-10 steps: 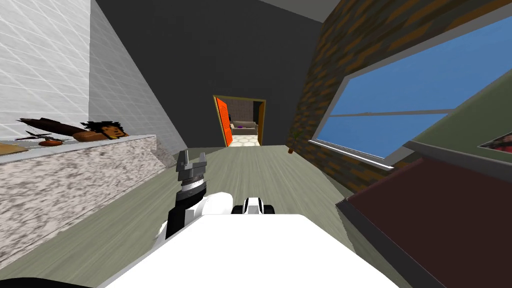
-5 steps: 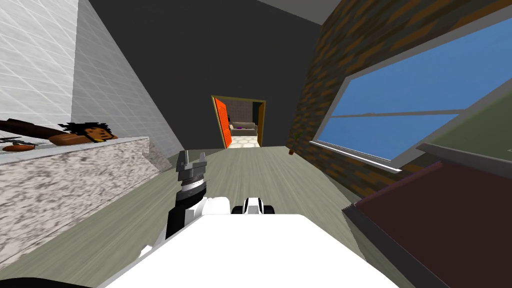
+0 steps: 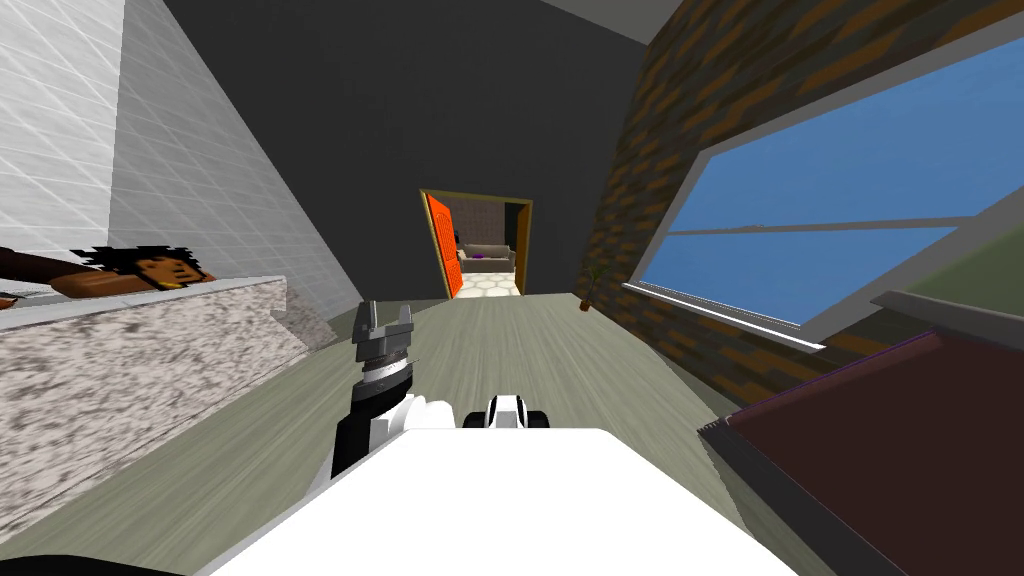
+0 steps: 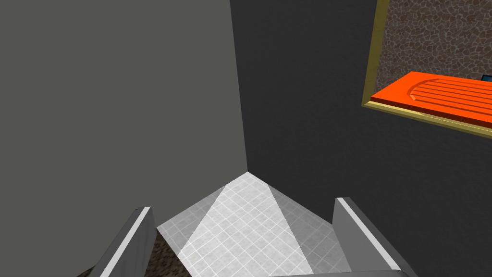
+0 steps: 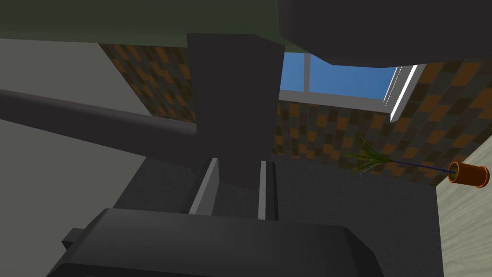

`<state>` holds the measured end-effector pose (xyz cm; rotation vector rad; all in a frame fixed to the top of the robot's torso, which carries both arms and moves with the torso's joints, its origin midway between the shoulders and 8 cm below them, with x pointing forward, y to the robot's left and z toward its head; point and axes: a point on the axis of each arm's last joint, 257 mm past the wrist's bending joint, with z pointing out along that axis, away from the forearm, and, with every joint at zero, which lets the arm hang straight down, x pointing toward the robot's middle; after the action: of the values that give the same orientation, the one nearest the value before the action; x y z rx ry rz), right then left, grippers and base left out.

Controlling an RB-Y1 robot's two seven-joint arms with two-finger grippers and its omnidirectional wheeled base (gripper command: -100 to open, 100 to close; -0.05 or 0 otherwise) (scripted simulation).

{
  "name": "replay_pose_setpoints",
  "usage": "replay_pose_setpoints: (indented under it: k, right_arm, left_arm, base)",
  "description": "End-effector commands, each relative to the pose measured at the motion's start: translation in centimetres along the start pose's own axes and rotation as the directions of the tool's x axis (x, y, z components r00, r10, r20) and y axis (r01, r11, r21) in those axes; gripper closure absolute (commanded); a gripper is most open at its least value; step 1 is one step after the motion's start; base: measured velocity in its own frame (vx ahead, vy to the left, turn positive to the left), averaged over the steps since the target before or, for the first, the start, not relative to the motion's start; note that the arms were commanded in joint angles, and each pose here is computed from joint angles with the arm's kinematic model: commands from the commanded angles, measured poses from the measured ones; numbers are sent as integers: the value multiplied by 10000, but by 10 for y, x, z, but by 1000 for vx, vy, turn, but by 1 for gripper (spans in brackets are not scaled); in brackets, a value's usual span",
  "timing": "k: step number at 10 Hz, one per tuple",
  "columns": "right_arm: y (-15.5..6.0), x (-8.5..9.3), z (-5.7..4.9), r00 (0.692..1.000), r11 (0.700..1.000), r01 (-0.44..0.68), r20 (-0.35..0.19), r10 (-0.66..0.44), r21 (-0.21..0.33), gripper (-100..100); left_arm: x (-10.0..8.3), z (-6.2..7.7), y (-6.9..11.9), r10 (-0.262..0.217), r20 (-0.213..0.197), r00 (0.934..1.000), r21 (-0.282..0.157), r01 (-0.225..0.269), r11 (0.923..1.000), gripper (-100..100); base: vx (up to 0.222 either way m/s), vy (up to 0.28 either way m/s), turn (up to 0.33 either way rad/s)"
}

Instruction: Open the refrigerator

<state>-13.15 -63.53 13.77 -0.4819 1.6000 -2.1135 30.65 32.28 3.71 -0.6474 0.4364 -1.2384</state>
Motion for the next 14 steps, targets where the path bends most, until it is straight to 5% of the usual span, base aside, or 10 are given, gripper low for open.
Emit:
replay_pose_setpoints:
  k: [1, 7, 8, 9, 14]
  right_arm:
    - [-17, -1, 2, 10000, 10000, 8, -11, -8, 13, -100]
    - [-56, -8, 8, 10000, 10000, 9, 5, -9, 19, -100]
    - [-45, -4, 4, 9999, 9999, -80, -86, 80, -68, -100]
    - [-44, -3, 4, 9998, 9999, -135, -136, 134, -91, 0]
    - [-34, 0, 1, 9994, 9994, -292, -210, 288, -206, 0]
  left_arm:
    - [0, 0, 0, 1, -1, 10000, 1, -1, 10000, 0]
    - [0, 0, 0, 1, -1, 10000, 1, -1, 10000, 0]
    - [0, 0, 0, 0, -1, 10000, 0, 0, 10000, 0]
    - [0, 0, 0, -1, -1, 10000, 2, 1, 10000, 0]
    - [0, 0, 0, -1, -1, 10000, 2, 1, 10000, 0]
  base:
    - [-18, 9, -73]
    - [-8, -8, -11]
    - [5, 10, -37]
    - [-6, 9, -20]
    - [-1, 3, -5]
